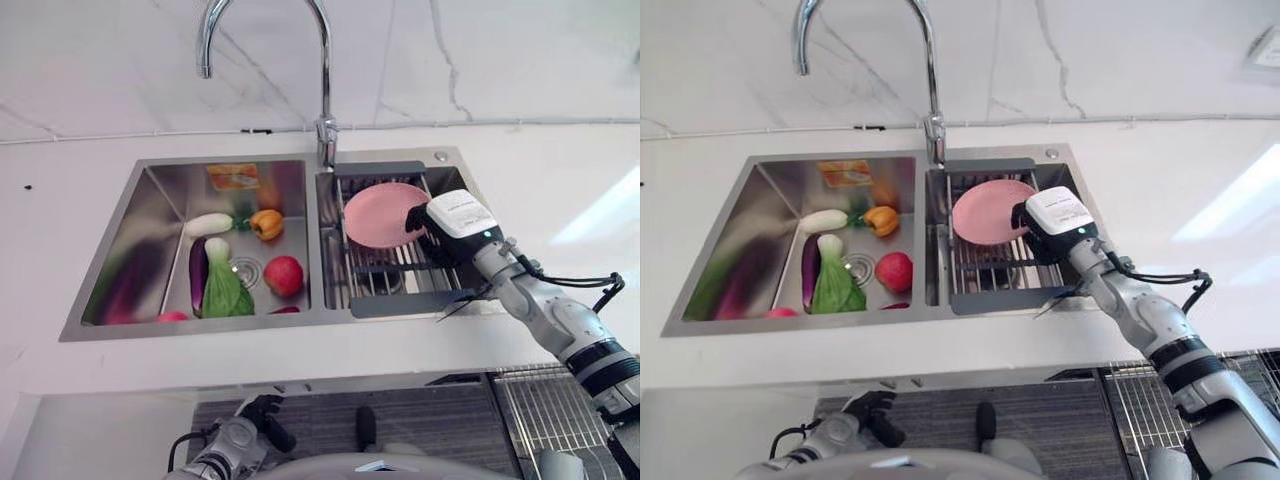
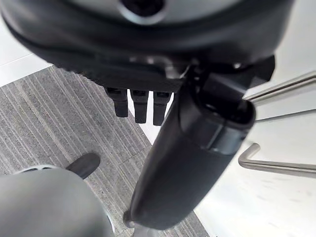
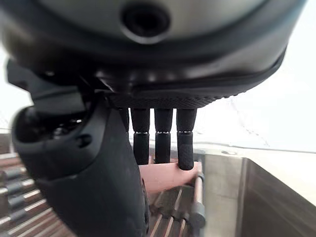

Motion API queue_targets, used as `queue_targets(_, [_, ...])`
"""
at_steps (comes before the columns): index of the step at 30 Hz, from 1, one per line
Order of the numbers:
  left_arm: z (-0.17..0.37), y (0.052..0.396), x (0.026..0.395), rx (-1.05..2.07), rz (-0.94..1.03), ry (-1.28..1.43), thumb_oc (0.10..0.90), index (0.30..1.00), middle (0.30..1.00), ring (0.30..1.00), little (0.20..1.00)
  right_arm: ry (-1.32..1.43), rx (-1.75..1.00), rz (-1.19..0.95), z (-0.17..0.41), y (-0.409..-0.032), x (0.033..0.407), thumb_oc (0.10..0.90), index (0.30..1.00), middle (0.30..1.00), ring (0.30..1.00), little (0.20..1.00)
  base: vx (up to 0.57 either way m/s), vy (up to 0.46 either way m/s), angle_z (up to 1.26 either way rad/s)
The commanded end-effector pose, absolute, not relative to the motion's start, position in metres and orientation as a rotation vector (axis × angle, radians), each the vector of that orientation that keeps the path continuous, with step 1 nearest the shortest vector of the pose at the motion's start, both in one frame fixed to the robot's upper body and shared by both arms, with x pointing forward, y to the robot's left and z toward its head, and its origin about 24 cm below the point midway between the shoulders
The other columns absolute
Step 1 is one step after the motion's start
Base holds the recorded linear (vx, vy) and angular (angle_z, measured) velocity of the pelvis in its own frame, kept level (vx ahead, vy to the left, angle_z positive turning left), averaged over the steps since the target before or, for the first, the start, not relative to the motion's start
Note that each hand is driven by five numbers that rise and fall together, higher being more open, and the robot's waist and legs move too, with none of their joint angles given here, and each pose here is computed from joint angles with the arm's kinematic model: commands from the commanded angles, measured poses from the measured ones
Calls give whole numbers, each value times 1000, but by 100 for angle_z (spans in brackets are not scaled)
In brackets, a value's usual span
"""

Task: Place the dishes in the dishwasher.

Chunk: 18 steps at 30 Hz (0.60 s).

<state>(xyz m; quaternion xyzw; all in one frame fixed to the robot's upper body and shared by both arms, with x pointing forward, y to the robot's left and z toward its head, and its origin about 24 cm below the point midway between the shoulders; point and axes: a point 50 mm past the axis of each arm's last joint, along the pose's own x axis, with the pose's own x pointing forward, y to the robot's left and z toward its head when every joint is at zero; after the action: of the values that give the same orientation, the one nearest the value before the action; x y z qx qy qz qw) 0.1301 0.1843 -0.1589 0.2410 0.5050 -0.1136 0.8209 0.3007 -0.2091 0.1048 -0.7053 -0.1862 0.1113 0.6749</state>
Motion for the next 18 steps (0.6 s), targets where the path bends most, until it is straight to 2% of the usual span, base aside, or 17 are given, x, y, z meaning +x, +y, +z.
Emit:
queue_targets(1, [-163, 178, 124, 593, -318, 1086, 800, 900, 900, 900, 900, -590, -1485, 37, 143, -200, 313, 400, 300, 300, 300, 300, 6, -1, 5])
queue_targets(11, [-163, 176, 122, 618, -332, 1078, 800, 900, 900, 900, 900, -687, -1250, -33, 160, -187, 302, 400, 300, 300, 300, 300, 1, 0, 1])
queue_targets(15, [-163, 178, 123, 616, -316, 1079, 800, 900, 900, 900, 900, -762, -1213, -94, 181, -191, 293, 400, 300, 300, 300, 300, 0, 0, 0])
queue_targets(18, [-163, 179, 121, 613, -309, 1088, 800, 900, 900, 900, 900, -838, -1176, -218, 206, -204, 283, 400, 300, 300, 300, 300, 0, 0, 0])
